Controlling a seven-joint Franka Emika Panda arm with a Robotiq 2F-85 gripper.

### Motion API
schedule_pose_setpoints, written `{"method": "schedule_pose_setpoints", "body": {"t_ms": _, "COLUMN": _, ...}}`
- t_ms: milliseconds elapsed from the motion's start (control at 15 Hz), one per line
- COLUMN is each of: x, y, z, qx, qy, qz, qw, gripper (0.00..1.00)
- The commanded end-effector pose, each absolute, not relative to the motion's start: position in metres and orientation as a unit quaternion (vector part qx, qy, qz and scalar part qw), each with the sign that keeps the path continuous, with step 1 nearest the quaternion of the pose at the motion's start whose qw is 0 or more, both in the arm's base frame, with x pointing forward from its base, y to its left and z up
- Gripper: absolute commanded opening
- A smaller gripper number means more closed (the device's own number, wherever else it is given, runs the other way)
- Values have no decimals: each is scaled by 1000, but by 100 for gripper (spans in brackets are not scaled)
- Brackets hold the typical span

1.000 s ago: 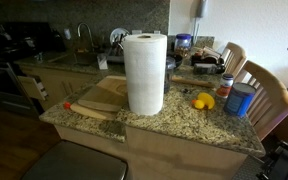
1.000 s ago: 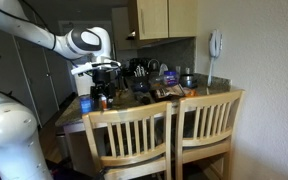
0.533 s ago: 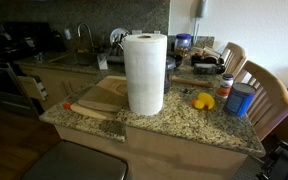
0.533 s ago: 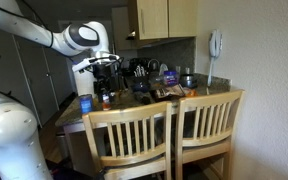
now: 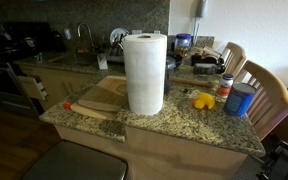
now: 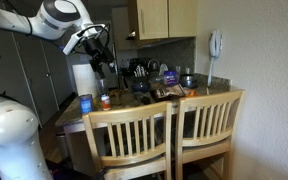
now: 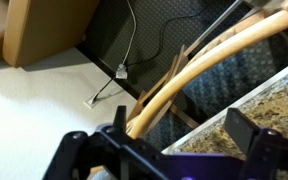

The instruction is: Pick the blue tin on the counter and put it in the bowl

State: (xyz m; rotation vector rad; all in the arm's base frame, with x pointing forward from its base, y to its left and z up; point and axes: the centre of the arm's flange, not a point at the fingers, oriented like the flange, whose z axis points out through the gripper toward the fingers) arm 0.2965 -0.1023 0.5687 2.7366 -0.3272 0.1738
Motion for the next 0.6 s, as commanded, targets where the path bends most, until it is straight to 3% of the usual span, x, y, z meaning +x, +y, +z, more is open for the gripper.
{"method": "schedule_pose_setpoints", "body": {"t_ms": 0, "x": 276, "y": -89, "z": 587, "qx": 985, "qy": -23, "qz": 64, "qw": 155, "gripper": 100}}
{"method": "schedule_pose_setpoints", "body": {"t_ms": 467, "x": 241, "y": -92, "z": 610, "qx": 993, "qy": 110, "qz": 35, "qw": 35, "gripper": 100}}
{"method": "schedule_pose_setpoints", "body": {"t_ms": 533, "x": 251, "y": -87, "z": 601, "qx": 993, "qy": 81, "qz": 58, "qw": 63, "gripper": 100}}
